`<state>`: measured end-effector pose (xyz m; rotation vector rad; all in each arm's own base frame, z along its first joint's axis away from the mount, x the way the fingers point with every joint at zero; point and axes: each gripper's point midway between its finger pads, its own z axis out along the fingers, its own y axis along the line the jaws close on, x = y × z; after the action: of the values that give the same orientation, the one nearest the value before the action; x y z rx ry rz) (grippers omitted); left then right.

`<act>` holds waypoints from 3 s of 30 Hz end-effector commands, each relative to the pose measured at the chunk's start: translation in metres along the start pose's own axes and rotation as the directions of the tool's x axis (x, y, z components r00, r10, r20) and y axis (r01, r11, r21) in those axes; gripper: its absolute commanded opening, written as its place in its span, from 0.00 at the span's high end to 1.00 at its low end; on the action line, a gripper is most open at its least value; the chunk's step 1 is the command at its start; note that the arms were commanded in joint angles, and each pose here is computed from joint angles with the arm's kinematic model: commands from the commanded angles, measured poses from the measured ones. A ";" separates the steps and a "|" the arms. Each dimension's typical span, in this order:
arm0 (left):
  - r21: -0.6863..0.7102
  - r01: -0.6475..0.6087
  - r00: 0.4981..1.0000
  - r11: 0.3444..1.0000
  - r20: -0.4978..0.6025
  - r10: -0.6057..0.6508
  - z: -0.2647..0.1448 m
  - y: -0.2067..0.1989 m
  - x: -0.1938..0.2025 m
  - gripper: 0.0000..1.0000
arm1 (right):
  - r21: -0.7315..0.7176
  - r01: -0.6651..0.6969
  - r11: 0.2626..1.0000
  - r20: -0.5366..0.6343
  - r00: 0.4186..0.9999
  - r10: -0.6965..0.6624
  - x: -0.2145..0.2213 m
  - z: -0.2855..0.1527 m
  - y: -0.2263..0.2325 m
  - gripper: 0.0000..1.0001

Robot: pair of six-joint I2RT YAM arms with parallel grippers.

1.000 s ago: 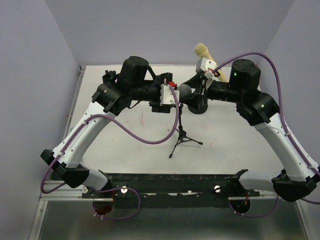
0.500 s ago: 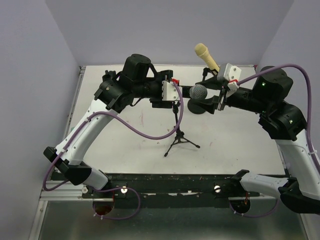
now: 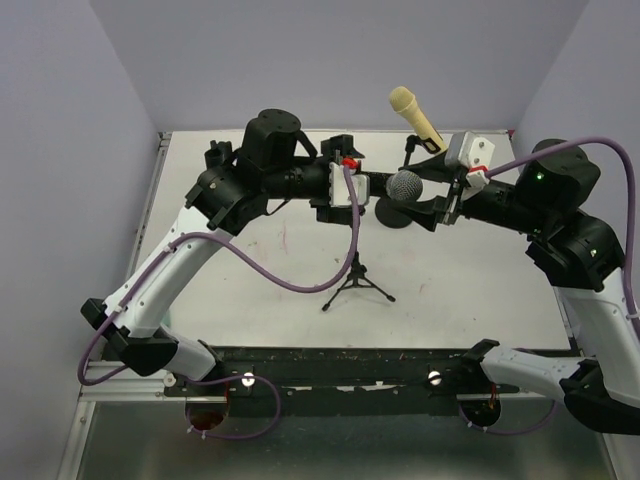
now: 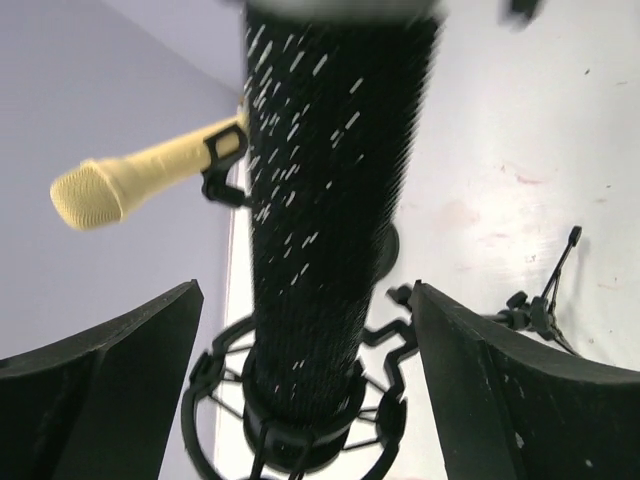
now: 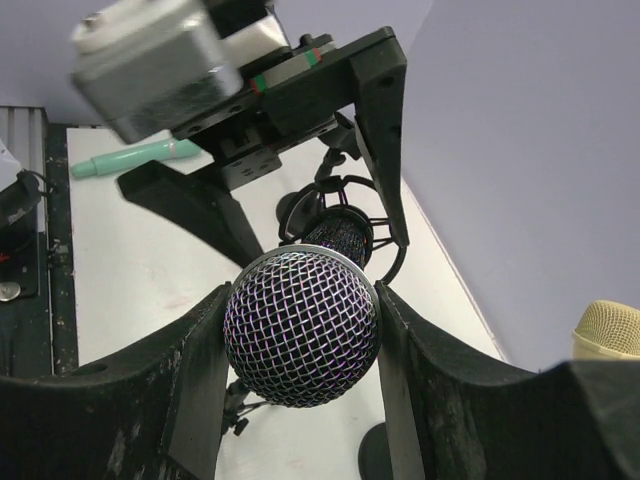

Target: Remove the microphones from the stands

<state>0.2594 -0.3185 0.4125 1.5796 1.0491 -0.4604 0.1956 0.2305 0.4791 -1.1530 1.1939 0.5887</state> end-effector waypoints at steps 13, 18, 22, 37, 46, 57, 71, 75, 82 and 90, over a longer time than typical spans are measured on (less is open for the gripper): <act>0.020 -0.159 0.985 0.987 0.079 0.157 0.019 -0.006 -0.050 0.46 | 0.064 0.026 0.998 0.031 0.999 -0.028 0.001 0.004 -0.011 0.99; -0.024 -0.162 0.985 0.987 0.057 0.163 0.017 0.003 -0.051 0.67 | 0.133 -0.058 0.989 -0.079 0.994 0.069 0.048 0.001 -0.008 0.44; -0.046 -0.162 0.986 0.986 0.032 0.164 0.015 0.006 -0.046 0.82 | 0.215 -0.214 0.953 -0.102 0.965 0.240 0.073 -0.011 0.000 0.22; -0.229 -0.151 0.987 0.962 -0.079 0.137 0.005 0.038 -0.031 1.00 | 0.083 -0.345 0.935 -0.011 0.938 0.347 0.118 0.009 0.044 0.18; -0.319 -0.155 0.982 0.935 -0.150 0.112 -0.006 0.051 -0.017 1.00 | 0.075 -0.288 0.955 0.109 0.954 0.279 0.152 0.061 0.028 0.28; -0.317 -0.145 0.983 0.937 -0.157 0.098 -0.011 0.046 -0.015 1.00 | 0.065 -0.301 0.951 0.131 0.948 0.291 0.190 0.104 0.022 0.39; -0.320 -0.144 0.983 0.936 -0.158 0.097 -0.009 0.050 -0.017 1.00 | 0.047 -0.312 0.949 0.108 0.946 0.306 0.226 0.132 0.031 0.62; -0.320 -0.140 0.984 0.937 -0.147 0.097 -0.008 0.051 -0.021 1.00 | 0.048 -0.281 0.958 0.093 0.957 0.276 0.233 0.141 0.031 0.80; -0.191 -0.221 0.974 0.956 -0.082 0.209 0.006 0.027 -0.041 1.00 | 0.014 -0.288 0.958 0.032 0.957 0.287 0.261 0.151 0.042 0.99; -0.130 -0.469 0.882 0.874 -0.015 0.471 0.030 -0.007 -0.064 1.00 | -0.023 -0.307 0.951 -0.028 0.951 0.306 0.280 0.156 0.056 0.99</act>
<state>0.2478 -0.3552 0.4329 1.6077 0.8635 -0.1246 0.3069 0.3320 0.2353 -0.9262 1.2869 0.8124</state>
